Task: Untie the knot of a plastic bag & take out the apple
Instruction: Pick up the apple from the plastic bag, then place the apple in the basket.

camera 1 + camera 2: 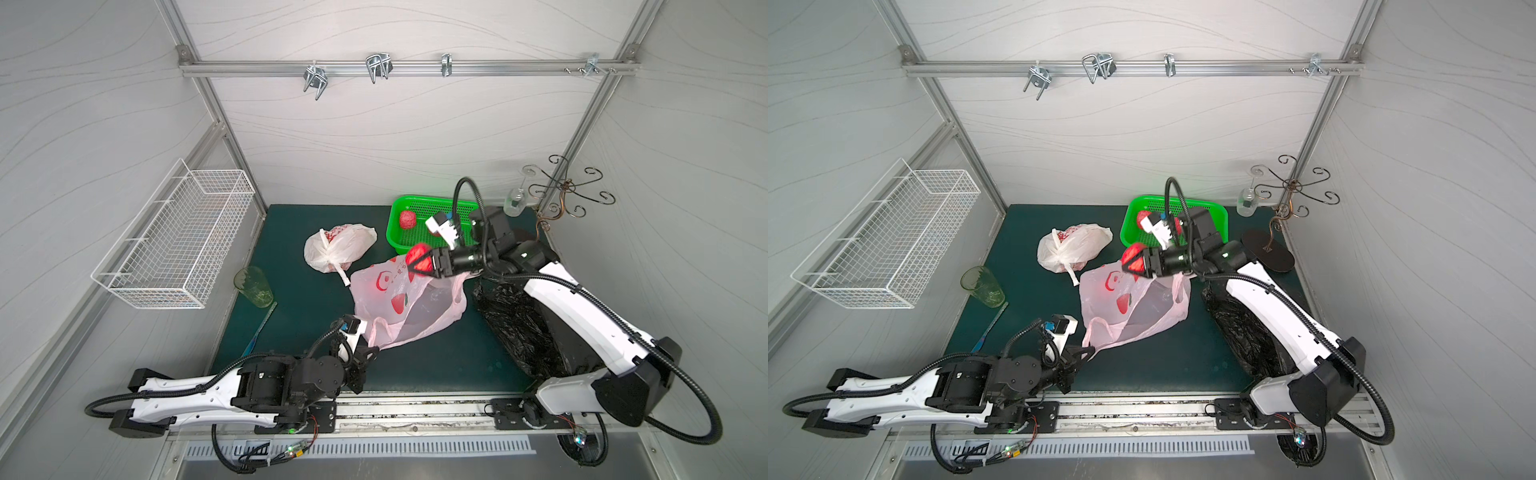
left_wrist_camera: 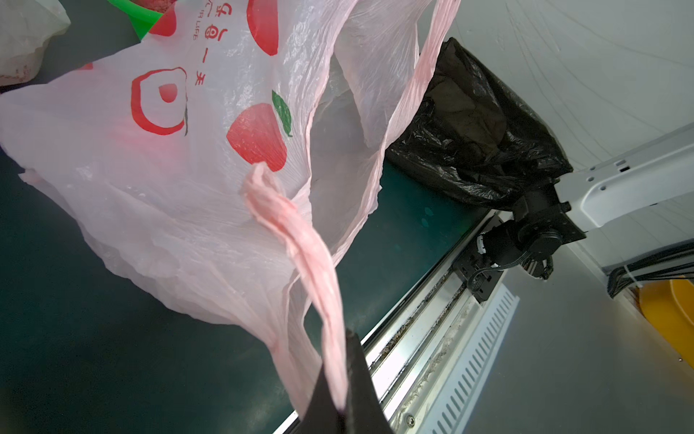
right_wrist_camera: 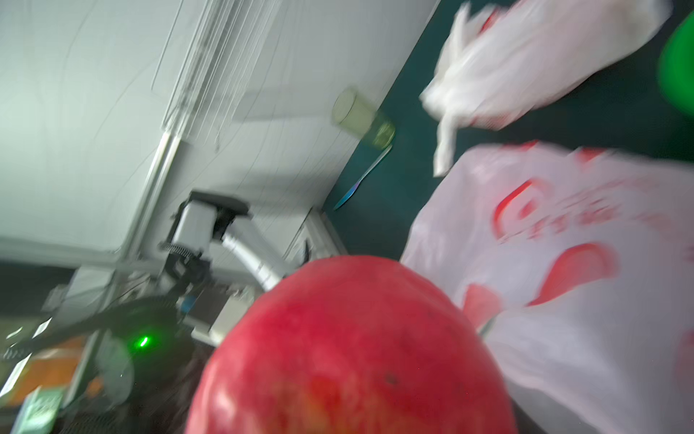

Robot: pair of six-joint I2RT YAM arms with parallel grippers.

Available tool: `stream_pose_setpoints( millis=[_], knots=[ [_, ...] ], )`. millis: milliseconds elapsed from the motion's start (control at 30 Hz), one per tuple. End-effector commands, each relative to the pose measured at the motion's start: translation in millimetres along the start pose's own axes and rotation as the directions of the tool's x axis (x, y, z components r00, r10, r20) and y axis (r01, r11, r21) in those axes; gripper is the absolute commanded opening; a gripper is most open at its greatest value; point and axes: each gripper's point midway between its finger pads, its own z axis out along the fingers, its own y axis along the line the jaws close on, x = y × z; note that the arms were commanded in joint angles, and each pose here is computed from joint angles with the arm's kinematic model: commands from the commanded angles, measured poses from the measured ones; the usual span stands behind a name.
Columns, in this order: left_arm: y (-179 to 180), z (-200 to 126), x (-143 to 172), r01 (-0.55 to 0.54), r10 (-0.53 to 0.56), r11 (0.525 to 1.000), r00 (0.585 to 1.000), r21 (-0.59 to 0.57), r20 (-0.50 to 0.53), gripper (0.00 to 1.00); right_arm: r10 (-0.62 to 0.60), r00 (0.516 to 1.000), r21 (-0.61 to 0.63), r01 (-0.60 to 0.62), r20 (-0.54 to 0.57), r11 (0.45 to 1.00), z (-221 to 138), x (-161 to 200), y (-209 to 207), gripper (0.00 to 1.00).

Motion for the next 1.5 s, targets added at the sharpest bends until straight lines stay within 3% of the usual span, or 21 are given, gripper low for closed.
stream_pose_setpoints(
  millis=[0, 133, 267, 400, 467, 567, 933, 1167, 1333, 1467],
  knots=[
    [5.0, -7.0, -8.7, 0.054, -0.054, 0.998, 0.998, -0.01, 0.038, 0.0, -0.043, 0.994, 0.448, -0.008, 0.103, 0.894, -11.0, -40.5, -88.0, 0.33],
    [28.2, -18.3, -9.7, 0.089, -0.084, 0.992, 0.995, -0.092, 0.056, 0.0, -0.042, 0.989, 0.622, -0.055, 0.14, 0.781, -5.0, -61.8, -162.9, 0.33],
    [35.4, -25.5, -11.8, 0.111, -0.104, 0.991, 0.99, -0.075, 0.091, 0.0, -0.049, 0.997, 0.739, -0.015, 0.065, 0.674, 17.3, -66.9, -229.5, 0.34],
    [34.1, -25.2, -11.3, 0.107, -0.101, 0.992, 0.991, -0.065, 0.091, 0.0, 0.002, 1.0, 0.847, -0.015, 0.017, 0.531, 27.0, -60.4, -297.5, 0.35],
    [29.7, -22.0, -10.3, 0.092, -0.087, 0.994, 0.993, -0.06, 0.079, 0.0, 0.023, 1.0, 0.876, -0.028, 0.02, 0.481, 26.6, -57.7, -321.5, 0.35],
    [22.4, -17.0, -10.1, 0.065, -0.062, 0.996, 0.997, -0.061, 0.055, 0.0, 0.093, 0.995, 0.891, -0.062, 0.023, 0.45, 26.1, -51.2, -350.4, 0.35],
    [13.7, -8.7, -13.0, 0.018, -0.015, 0.997, 0.999, -0.076, 0.043, 0.0, 0.214, 0.977, 0.861, -0.123, 0.018, 0.493, 30.5, -34.0, -386.7, 0.53],
    [11.8, -10.1, -14.6, 0.017, -0.014, 0.997, 0.999, -0.071, 0.038, 0.0, 0.205, 0.979, 0.865, -0.113, 0.013, 0.489, 27.0, -35.7, -382.3, 0.99],
    [9.1, -8.6, -16.6, 0.007, -0.004, 0.998, 0.999, -0.066, 0.045, 0.0, 0.104, 0.994, 0.847, -0.089, 0.04, 0.523, 3.3, -56.6, -321.0, 0.99],
    [12.8, -10.1, -25.0, 0.024, -0.016, 0.996, 0.996, -0.09, 0.087, 0.0, -0.052, 0.991, 0.762, -0.06, 0.122, 0.644, -29.1, -67.0, -211.4, 0.96]
  ],
)
